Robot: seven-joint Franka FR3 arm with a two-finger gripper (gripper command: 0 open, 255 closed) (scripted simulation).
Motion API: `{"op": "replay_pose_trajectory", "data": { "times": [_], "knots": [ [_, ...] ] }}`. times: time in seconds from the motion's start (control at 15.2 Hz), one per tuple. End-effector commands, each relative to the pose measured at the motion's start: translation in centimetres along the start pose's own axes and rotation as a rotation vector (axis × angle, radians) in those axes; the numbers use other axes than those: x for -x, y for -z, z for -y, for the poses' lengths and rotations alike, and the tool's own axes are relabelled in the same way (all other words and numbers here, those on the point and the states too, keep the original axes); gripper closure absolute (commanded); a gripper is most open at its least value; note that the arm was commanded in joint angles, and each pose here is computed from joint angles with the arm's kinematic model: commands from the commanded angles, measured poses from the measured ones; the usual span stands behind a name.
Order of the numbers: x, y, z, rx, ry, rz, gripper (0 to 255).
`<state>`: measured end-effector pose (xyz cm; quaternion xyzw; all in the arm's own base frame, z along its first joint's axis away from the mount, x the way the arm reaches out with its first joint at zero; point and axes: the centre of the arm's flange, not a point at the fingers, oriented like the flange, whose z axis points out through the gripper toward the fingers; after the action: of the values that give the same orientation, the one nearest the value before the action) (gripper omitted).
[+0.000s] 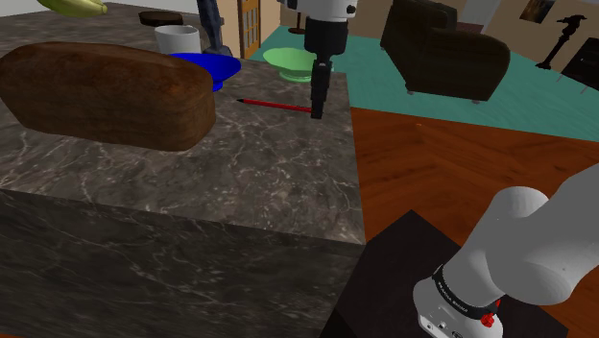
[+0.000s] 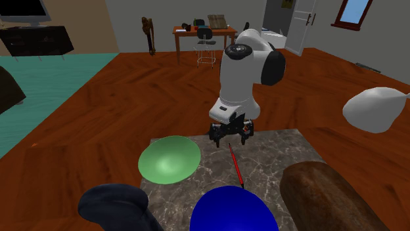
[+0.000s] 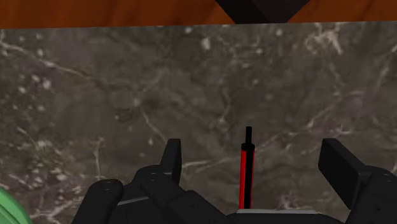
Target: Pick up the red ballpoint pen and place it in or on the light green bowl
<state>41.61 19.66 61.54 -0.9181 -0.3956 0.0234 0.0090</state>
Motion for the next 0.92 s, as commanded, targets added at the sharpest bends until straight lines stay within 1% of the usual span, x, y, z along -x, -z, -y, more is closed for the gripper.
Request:
{"op": "replay_pose_trajectory", "data": {
  "times": [0.0, 0.07, 0.13, 0.73, 0.86],
  "knots": [
    [0.0, 0.0, 0.0, 0.0, 0.0, 0.0, 0],
    [0.0, 0.0, 0.0, 0.0, 0.0, 0.0, 0],
    [0.0, 0.0, 0.0, 0.0, 0.0, 0.0, 255],
    [0.0, 0.0, 0.0, 0.0, 0.0, 0.0, 255],
    [0.0, 1.0, 0.0, 0.0, 0.0, 0.0, 255]
  ]
}}
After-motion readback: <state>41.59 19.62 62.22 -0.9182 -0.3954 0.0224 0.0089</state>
